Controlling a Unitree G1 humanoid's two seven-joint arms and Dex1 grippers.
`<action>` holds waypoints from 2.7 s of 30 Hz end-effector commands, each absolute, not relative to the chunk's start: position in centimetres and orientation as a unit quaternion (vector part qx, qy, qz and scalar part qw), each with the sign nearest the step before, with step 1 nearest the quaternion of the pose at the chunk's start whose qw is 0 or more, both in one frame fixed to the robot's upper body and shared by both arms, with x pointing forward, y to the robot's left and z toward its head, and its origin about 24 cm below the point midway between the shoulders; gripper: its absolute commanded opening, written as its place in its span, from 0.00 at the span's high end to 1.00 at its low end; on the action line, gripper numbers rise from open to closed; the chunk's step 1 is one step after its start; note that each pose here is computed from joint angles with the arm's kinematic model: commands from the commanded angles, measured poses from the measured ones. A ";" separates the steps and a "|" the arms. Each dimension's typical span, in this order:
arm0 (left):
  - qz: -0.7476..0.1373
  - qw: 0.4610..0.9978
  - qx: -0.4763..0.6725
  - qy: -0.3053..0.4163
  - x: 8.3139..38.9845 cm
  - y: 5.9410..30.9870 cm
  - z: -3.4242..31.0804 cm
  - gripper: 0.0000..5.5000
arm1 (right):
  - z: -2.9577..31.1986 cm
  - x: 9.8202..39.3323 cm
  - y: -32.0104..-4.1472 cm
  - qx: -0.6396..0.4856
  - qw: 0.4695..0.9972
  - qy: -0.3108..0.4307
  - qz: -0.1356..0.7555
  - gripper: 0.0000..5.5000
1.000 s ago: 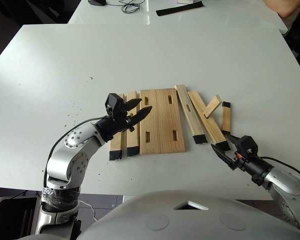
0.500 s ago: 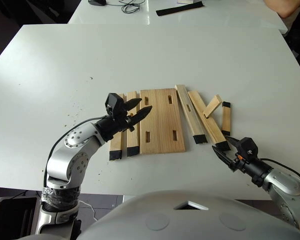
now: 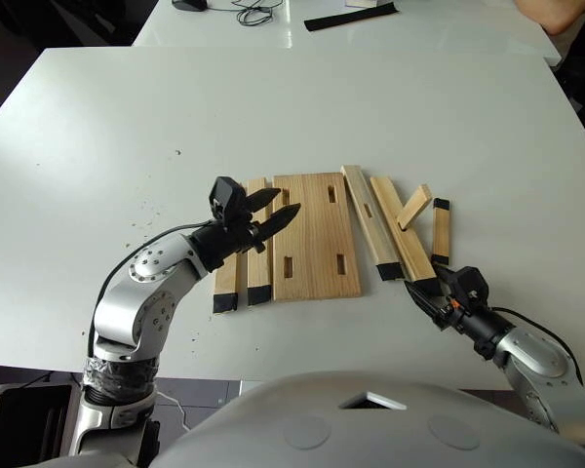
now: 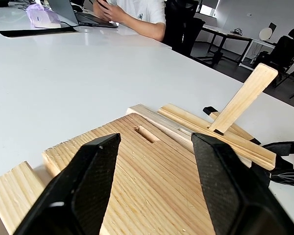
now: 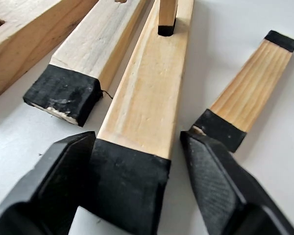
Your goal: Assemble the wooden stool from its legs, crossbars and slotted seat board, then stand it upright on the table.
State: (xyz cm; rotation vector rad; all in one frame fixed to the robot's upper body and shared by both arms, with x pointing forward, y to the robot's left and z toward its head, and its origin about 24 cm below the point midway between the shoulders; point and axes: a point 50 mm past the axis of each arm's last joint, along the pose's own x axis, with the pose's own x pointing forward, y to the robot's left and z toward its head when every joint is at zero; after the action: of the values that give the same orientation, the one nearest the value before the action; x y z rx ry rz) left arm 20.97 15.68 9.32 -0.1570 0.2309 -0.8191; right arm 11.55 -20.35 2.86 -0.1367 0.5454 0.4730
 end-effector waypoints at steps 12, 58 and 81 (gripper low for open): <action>-0.416 0.898 -0.077 0.118 21.5 15.2 9.5 0.51 | 1.1 12.1 -20.0 -0.056 0.936 0.279 0.207 0.42; -0.560 0.800 -0.214 -0.018 22.4 14.7 20.0 0.39 | 18.4 20.0 -20.7 0.091 0.880 0.013 0.466 0.63; -0.639 0.718 -0.273 -0.013 22.2 11.4 21.3 0.35 | 19.3 20.6 -19.4 0.142 0.744 0.092 0.647 0.63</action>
State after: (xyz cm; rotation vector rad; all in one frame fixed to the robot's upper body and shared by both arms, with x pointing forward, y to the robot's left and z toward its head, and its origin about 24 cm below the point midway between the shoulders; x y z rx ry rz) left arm 22.42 12.01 20.66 -0.6229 -0.0207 -1.3767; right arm 20.89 -19.51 19.33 0.3333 0.2003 1.4062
